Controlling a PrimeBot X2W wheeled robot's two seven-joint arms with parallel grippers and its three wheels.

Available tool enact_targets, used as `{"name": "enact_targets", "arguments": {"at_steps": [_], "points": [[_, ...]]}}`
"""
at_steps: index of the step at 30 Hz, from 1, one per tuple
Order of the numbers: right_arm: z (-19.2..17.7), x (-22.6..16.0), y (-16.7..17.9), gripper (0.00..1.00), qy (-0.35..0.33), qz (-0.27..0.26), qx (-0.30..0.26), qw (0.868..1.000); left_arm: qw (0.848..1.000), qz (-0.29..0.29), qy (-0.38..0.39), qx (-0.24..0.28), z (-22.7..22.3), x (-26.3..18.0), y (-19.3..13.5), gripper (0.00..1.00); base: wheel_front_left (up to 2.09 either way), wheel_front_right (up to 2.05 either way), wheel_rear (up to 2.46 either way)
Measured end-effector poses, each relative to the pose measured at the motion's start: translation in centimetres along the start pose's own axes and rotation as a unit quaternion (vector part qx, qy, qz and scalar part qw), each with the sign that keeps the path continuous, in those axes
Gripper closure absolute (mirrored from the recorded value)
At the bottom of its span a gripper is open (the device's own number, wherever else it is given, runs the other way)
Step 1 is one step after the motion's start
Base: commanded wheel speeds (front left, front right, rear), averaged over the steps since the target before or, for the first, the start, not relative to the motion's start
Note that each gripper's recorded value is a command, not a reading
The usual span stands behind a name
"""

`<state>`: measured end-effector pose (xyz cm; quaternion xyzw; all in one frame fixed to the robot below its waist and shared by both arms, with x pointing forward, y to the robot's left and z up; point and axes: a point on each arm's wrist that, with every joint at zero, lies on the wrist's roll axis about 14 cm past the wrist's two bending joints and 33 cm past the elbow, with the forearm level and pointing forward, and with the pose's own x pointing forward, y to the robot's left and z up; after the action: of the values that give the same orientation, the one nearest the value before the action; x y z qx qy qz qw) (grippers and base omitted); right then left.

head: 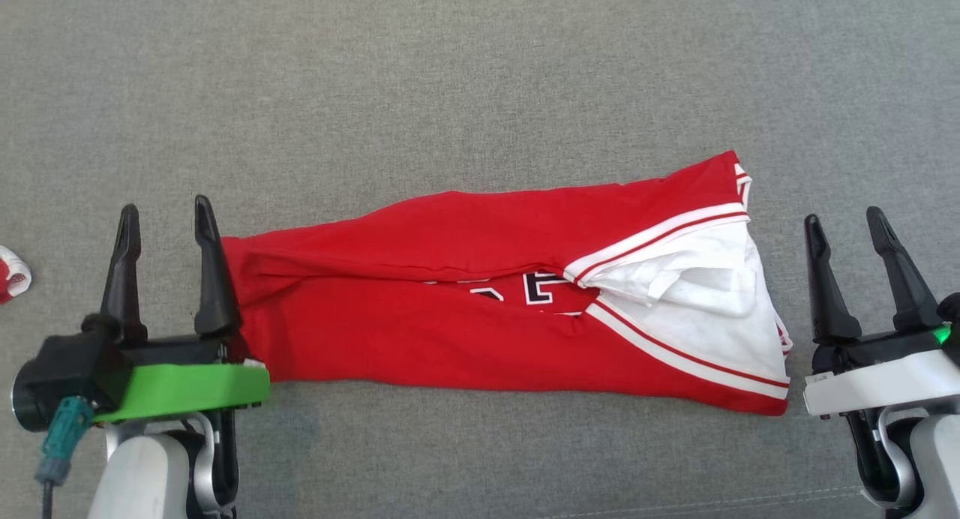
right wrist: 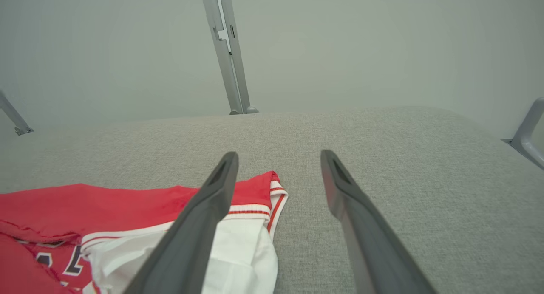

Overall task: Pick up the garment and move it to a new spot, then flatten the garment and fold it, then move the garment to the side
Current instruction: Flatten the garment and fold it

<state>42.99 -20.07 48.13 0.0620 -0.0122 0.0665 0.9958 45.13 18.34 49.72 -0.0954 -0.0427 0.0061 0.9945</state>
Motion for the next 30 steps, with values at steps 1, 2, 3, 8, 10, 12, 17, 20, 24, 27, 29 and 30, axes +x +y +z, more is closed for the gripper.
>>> {"name": "enact_targets", "arguments": {"at_steps": [1, 2, 3, 8, 10, 12, 17, 20, 24, 27, 29, 30], "points": [[0.1, -0.1, 0.0, 0.00, -0.001, -0.002, -0.002, 1.000, 1.000, -0.002, 0.002, 0.005, 0.0, -0.4, -0.2, 0.00, 0.00, 0.00, 0.00], [0.2, -0.3, 0.0, 0.00, -0.001, -0.004, -0.002, 1.000, 1.000, -0.005, 0.003, 0.010, -0.1, -0.7, -0.4, 0.00, 0.00, 0.00, 0.00], [0.2, -0.4, 0.0, 0.00, -0.002, -0.005, -0.002, 1.000, 1.000, -0.008, 0.005, 0.012, -0.2, -1.1, -0.7, 0.00, 0.00, 0.00, 0.00], [0.4, -0.7, 0.5, 0.00, -0.003, -0.004, 0.004, 1.000, 0.999, -0.013, 0.025, 0.018, -1.1, -2.6, -1.0, 0.00, 0.00, 0.00, 0.00], [0.3, -0.6, 0.7, 0.00, -0.002, -0.001, 0.007, 1.000, 0.999, -0.010, 0.028, 0.020, -1.2, -2.8, -0.8, 0.00, 0.00, 0.00, 0.00], [0.1, -0.4, 1.0, 0.00, 0.000, 0.003, 0.010, 1.000, 0.999, -0.008, 0.032, 0.023, -1.4, -3.1, -0.6, 0.00, 0.00, 0.00, 0.00], [-0.1, 0.0, 1.5, 0.00, 0.003, 0.013, 0.012, 1.000, 0.999, -0.002, 0.035, 0.029, -1.4, -3.5, -0.1, 0.00, 0.00, 0.00, 0.00], [-0.3, 0.3, 1.5, 0.00, 0.006, 0.015, 0.012, 1.000, 0.999, -0.001, 0.038, 0.033, -1.6, -3.7, 0.1, 0.00, 0.00, 0.00, 0.00], [-1.3, 0.3, 0.5, 0.00, 0.024, 0.003, 0.014, 1.000, 0.998, -0.001, 0.043, 0.038, -1.8, -3.7, 0.2, 0.00, 0.00, 0.00, 0.00], [-3.5, 0.2, -0.2, 0.00, 0.060, -0.007, 0.021, 0.998, 0.998, 0.000, 0.046, 0.040, -2.1, -3.7, 0.4, 0.00, 0.00, 0.00, 0.00], [-5.1, 0.3, -0.3, 0.00, 0.087, -0.007, 0.028, 0.996, 0.998, 0.000, 0.048, 0.044, -2.2, -3.6, 0.5, 0.00, 0.00, 0.00, 0.00], [-6.0, 0.3, -0.1, 0.00, 0.099, -0.005, 0.033, 0.995, 0.998, 0.001, 0.048, 0.045, -2.3, -3.5, 0.6, 0.00, 0.00, 0.00, 0.00]]}}
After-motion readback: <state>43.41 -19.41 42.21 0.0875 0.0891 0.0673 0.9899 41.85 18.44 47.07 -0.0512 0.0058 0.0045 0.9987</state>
